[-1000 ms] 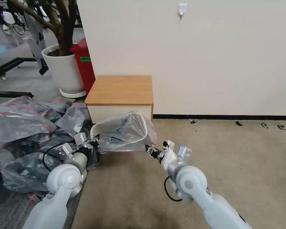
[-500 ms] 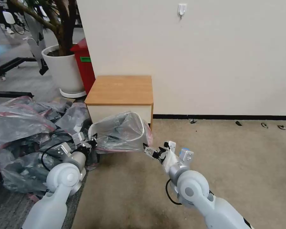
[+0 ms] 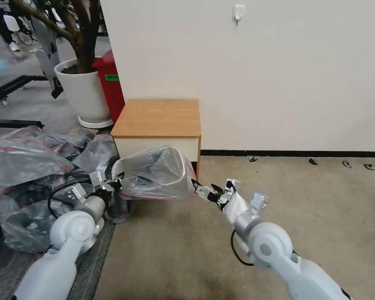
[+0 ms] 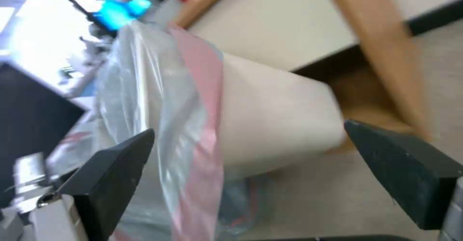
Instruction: Pick up the garbage bag from the table and place it over the trash can.
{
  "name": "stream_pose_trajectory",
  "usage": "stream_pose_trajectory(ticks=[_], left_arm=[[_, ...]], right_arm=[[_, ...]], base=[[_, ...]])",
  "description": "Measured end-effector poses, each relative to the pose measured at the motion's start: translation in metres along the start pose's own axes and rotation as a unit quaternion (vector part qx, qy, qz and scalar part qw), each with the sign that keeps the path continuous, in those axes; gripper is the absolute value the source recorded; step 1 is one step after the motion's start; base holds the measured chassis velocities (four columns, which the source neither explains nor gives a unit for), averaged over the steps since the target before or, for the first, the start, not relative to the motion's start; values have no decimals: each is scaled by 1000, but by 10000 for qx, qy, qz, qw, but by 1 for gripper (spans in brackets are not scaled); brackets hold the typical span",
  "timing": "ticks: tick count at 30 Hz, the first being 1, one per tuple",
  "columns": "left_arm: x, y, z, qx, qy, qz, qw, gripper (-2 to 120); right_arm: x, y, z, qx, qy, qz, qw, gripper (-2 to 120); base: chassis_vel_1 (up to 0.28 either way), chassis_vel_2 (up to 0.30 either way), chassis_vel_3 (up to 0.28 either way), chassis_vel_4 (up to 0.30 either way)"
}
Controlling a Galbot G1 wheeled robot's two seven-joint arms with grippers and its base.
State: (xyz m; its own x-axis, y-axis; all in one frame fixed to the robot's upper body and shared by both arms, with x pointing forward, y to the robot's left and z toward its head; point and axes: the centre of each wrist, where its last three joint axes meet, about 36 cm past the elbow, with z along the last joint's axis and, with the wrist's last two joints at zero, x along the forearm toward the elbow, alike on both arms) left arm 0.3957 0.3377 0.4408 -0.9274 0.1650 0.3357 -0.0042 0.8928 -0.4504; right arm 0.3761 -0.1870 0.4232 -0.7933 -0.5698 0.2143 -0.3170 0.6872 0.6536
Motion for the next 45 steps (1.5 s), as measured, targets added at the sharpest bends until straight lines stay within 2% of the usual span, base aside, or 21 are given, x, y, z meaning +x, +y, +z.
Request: stream_pose_trajectory(ticks=[3, 7, 12, 25, 27, 36, 38, 39, 42, 45], left_arm=[[5, 11, -6, -123, 13, 219, 9997, 2], [9, 17, -8, -187, 16, 294, 9994, 2], [11, 15, -8, -221, -14, 326, 9992, 2], [15, 7, -7, -243, -51, 402, 9989, 2], [15, 5, -6, -244, -48, 413, 9988, 2], [14, 2, -3, -273, -10, 425, 9987, 2], [15, 0, -3, -277, -19, 444, 9986, 2], [15, 0, -3, -277, -19, 444, 9986, 2], [18, -3, -2, -284, -14, 483, 9984, 2], [19, -6, -1, -288, -6, 515, 9983, 2]], right_arm=[[-2, -17, -7, -27, 31, -409, 9992, 100], [-5, -26, -14, -90, 250, -662, 9974, 98], [-9, -31, -15, -110, 449, -920, 9947, 96], [-20, -39, -17, -66, 543, -814, 9952, 76], [-21, -39, -17, -60, 542, -816, 9952, 66], [-24, -36, -17, 26, 570, -969, 9937, 58], [-25, -37, -16, 115, 586, -1001, 9932, 47], [-25, -37, -16, 115, 586, -1001, 9932, 47], [-28, -35, -14, 260, 594, -1015, 9927, 30], [-29, -34, -13, 370, 594, -1003, 9925, 24]], base=[[0, 0, 0, 0], [0, 0, 0, 0], [0, 0, 0, 0], [0, 0, 0, 0], [0, 0, 0, 0], [0, 0, 0, 0], [0, 0, 0, 0], [0, 0, 0, 0], [0, 0, 0, 0], [0, 0, 0, 0]])
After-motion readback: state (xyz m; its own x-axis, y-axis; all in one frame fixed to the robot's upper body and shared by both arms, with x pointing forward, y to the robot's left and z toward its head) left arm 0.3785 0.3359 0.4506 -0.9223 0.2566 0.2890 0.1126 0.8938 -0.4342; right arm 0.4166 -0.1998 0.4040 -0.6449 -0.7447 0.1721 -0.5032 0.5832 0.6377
